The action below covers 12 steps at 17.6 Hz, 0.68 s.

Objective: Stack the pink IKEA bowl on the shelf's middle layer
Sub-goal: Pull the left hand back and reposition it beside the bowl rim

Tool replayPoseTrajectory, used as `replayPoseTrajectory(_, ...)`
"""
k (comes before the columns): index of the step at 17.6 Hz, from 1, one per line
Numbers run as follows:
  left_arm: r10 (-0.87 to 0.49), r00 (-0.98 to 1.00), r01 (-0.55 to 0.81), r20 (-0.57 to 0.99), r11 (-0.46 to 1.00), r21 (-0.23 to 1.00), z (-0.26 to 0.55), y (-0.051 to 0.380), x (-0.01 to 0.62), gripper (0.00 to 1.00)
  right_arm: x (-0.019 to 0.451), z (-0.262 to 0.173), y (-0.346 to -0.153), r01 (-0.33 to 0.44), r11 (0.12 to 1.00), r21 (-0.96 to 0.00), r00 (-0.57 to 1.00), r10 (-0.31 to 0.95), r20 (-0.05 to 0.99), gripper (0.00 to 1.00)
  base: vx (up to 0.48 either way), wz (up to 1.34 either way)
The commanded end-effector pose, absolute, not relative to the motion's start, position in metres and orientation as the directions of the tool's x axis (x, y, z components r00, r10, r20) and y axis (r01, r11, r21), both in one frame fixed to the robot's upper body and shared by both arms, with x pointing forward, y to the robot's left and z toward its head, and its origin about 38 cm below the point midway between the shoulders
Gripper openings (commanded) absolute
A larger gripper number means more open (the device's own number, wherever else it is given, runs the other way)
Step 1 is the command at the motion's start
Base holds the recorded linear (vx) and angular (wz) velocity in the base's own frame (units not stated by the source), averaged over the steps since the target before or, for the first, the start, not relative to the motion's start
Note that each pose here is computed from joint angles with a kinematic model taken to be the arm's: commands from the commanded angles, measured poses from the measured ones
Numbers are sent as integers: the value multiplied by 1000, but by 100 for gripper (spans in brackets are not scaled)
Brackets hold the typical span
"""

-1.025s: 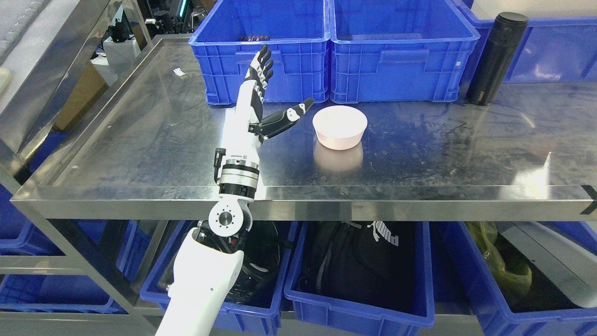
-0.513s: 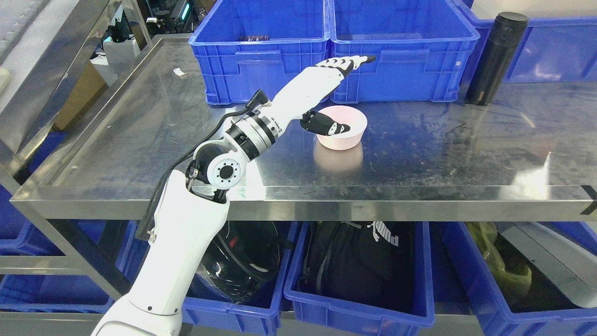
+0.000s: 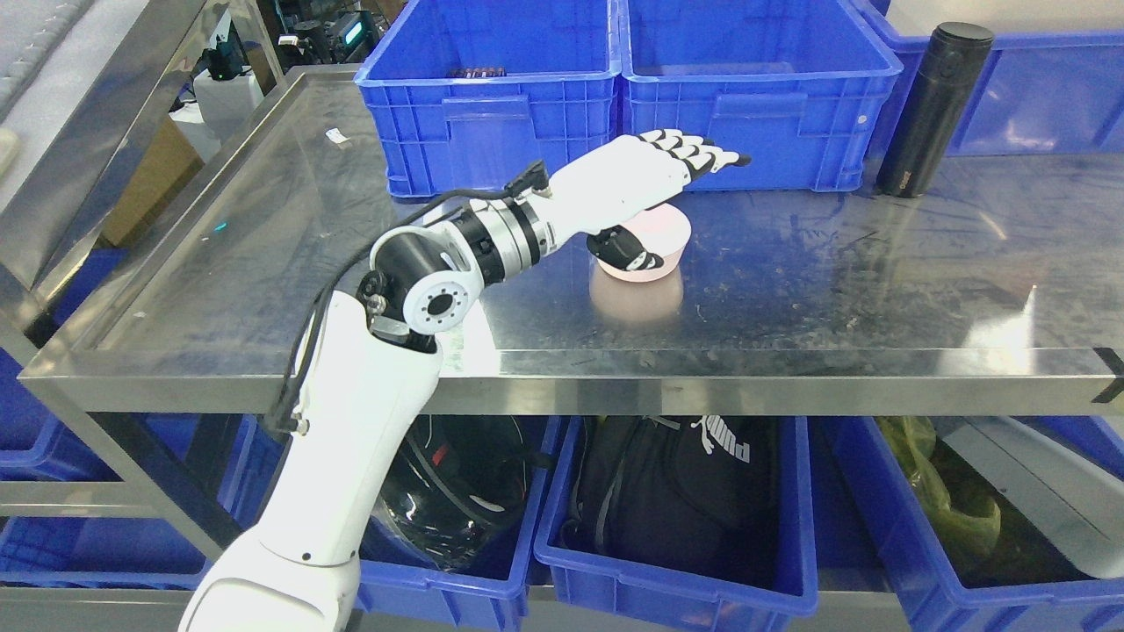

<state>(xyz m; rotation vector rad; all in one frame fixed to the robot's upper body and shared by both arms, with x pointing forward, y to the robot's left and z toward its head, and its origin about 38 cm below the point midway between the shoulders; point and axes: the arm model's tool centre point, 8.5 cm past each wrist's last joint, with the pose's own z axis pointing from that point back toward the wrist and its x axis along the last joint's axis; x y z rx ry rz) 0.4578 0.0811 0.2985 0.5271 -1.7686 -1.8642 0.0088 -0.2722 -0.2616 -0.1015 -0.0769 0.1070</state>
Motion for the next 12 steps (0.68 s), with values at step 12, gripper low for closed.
replayPoseTrajectory(12, -653, -704, 298, -280, -628, 719, 259, 97, 511, 100, 13, -261, -283, -102, 987, -123, 990, 113, 84, 100, 0, 0)
